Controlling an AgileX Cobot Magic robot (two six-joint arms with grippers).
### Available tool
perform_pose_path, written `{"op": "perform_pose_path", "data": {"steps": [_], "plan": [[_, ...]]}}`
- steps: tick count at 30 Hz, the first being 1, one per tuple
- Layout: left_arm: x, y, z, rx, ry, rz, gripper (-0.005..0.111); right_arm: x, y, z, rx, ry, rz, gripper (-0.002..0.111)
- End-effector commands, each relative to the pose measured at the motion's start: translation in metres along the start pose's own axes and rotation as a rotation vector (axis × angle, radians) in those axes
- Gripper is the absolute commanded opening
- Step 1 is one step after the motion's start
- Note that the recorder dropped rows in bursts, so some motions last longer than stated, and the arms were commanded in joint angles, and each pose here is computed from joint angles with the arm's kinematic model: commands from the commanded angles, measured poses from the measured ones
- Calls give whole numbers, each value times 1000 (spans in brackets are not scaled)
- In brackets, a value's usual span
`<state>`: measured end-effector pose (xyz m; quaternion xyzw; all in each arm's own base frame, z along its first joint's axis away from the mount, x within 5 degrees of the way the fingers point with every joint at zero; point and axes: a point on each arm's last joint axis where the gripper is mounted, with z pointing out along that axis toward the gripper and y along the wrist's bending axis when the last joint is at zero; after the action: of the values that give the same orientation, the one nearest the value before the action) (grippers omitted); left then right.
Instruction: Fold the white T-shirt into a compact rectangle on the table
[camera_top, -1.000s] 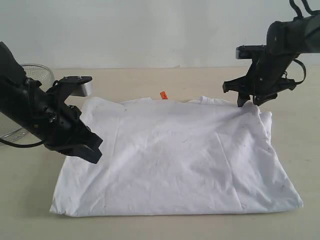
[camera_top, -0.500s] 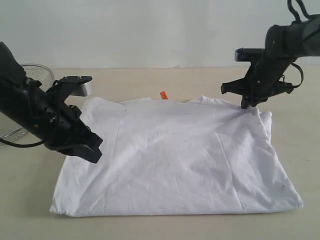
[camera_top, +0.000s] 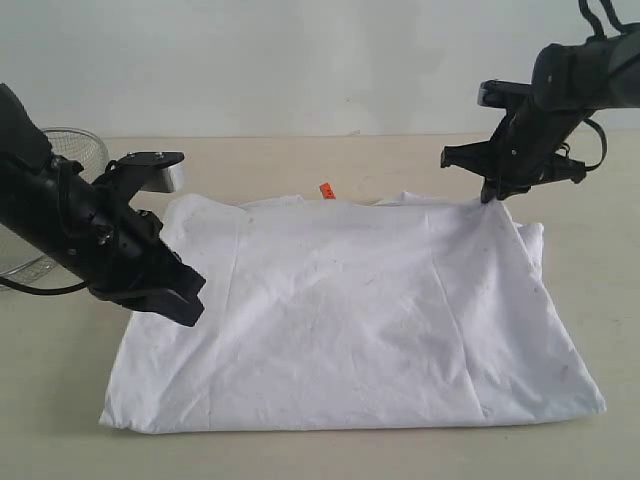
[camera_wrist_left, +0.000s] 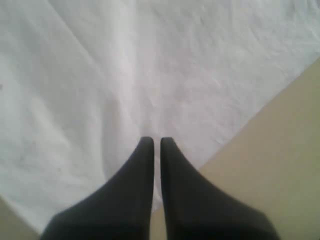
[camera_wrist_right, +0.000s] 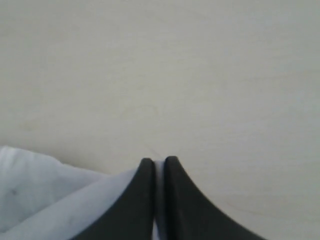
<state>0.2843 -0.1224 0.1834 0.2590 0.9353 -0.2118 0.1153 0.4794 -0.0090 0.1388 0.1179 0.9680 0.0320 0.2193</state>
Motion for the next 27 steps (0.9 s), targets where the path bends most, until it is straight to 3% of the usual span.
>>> {"op": "perform_pose_path", "data": {"steps": [1, 27], "plan": [[-1, -1, -1, -2, -9, 6, 5, -6, -2, -9, -3, -33, 37, 0], [-1, 0, -1, -17, -8, 19, 5, -2, -7, -13, -68, -73, -12, 0]]}}
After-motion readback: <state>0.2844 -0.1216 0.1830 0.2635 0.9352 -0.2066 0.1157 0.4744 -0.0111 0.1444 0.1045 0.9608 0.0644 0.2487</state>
